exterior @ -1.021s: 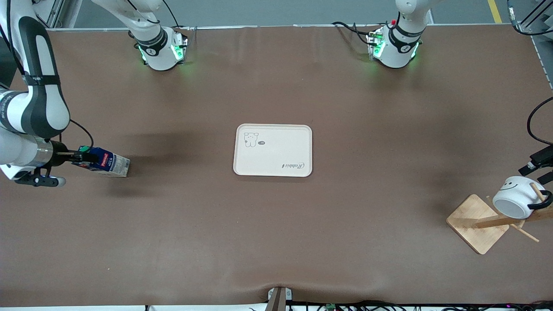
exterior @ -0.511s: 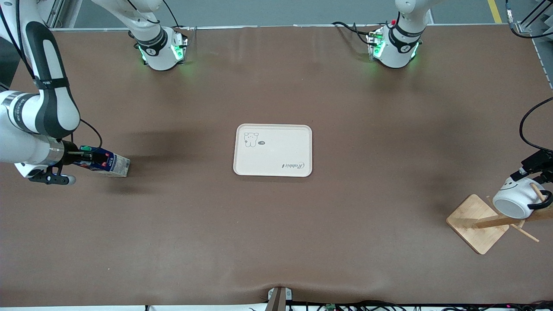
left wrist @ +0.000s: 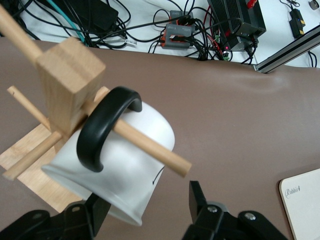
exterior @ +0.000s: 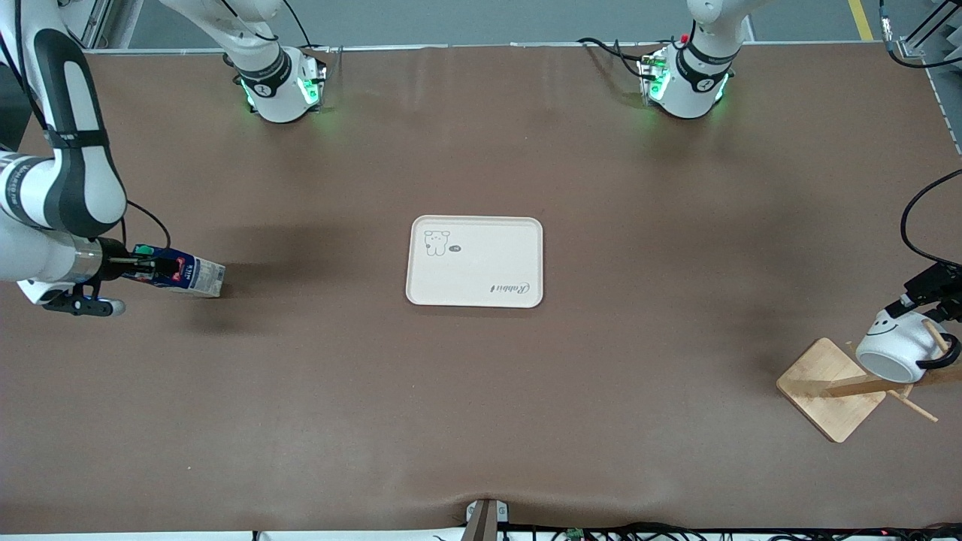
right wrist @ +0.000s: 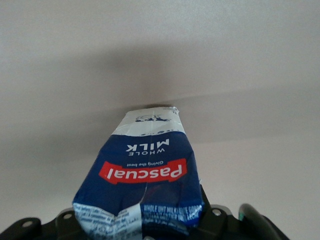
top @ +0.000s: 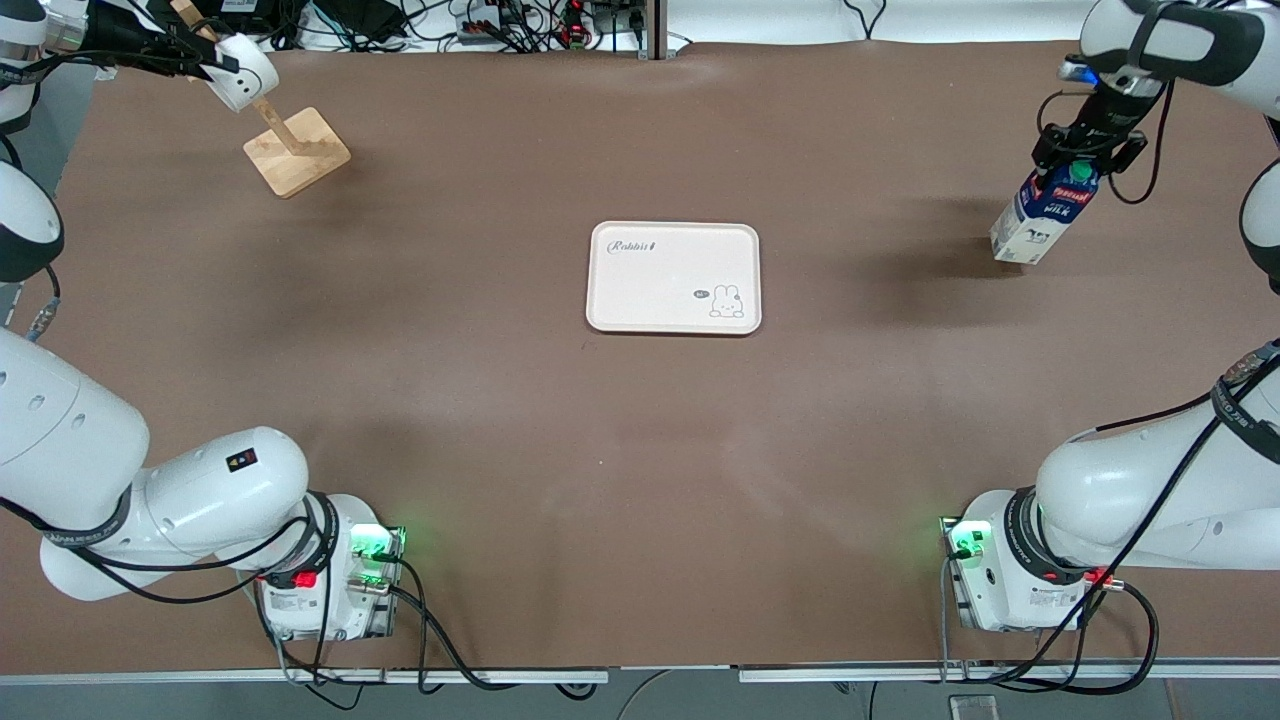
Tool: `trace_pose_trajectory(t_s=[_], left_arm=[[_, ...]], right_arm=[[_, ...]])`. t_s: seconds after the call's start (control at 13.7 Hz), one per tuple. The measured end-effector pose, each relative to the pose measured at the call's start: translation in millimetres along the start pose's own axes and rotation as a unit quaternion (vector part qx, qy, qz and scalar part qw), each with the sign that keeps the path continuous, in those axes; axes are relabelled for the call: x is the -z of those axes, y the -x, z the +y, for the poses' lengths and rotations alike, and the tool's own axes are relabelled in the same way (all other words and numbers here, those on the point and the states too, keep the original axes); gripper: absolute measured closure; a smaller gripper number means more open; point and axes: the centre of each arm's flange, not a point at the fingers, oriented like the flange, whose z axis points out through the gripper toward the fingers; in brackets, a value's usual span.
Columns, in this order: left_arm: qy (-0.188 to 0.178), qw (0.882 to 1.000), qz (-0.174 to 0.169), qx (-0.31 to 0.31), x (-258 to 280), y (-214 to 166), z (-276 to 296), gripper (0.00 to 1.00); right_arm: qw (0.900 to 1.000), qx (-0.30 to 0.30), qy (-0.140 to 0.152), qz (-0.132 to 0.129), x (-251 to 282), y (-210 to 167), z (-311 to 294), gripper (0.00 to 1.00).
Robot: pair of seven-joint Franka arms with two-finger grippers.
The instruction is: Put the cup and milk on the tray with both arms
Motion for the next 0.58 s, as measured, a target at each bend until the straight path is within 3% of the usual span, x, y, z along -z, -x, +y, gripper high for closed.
trace_pose_trajectory(t_s=[0.15, 0.29, 0.58], left_arm=[[0.0, 1.0, 0.0, -0.005, -6.8, -4.6, 3.8, 0.29], [0.0, 1.0, -0.001, -0.005, -13.7, -5.2, 3.9, 0.31], [0.0, 1.0, -0.003, -0.005, -17.4, -5.2, 3.0, 0.5]], right_arm=[[1.0, 0.008, 0.0, -0.013, 30.0, 3.1, -9.3, 0.26], [1.0, 0.027, 0.004, -0.008, 57.5, 4.0, -33.2, 0.3], [0.996, 0.089, 0.009, 0.0, 67.7, 6.7, -121.3, 0.3]])
